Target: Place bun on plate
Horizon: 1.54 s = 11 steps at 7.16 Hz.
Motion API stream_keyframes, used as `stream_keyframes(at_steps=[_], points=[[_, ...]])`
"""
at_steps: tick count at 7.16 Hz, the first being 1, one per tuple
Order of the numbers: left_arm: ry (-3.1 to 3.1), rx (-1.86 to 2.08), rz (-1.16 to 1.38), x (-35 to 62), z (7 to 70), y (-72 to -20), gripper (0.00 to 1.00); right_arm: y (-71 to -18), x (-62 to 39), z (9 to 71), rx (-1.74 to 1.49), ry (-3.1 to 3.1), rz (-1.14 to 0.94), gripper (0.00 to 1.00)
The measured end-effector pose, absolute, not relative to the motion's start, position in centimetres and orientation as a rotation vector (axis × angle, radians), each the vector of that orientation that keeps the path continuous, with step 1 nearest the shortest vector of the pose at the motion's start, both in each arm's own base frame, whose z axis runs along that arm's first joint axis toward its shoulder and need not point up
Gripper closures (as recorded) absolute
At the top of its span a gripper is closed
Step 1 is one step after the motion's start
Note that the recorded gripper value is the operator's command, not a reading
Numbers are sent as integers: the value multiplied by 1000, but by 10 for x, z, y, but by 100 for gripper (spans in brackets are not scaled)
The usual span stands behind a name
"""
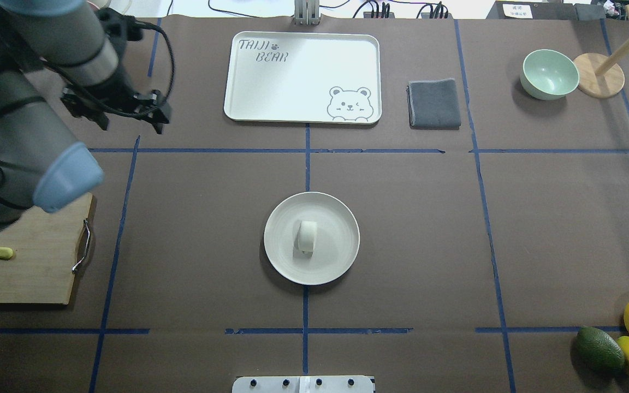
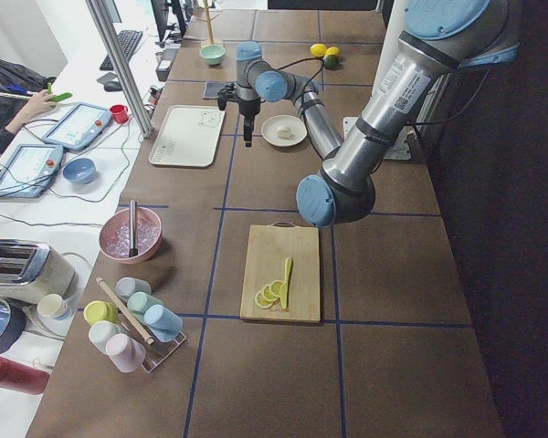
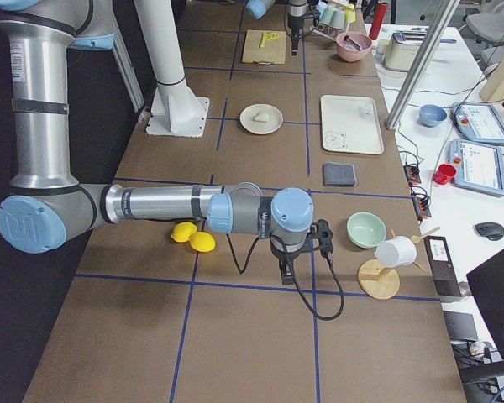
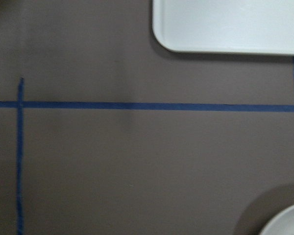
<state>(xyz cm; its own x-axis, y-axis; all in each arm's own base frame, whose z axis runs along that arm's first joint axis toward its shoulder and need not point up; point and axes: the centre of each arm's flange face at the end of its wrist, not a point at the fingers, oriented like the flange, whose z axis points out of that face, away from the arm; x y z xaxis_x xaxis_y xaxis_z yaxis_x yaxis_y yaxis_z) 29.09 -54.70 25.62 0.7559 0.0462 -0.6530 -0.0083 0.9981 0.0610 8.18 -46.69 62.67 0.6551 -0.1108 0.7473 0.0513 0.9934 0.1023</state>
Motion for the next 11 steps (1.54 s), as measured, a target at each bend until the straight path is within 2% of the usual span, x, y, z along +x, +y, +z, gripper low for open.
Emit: stream_keyframes(at_steps=[2, 5, 11], points=[[696, 41, 95, 188, 322, -571, 0, -462, 82, 633, 62, -848, -84, 0], [675, 46, 185, 52, 435, -563, 0, -461, 83, 634, 38, -844, -16, 0], [785, 14, 135, -71, 583, -544, 0, -467, 84, 641, 100, -825, 56, 0]])
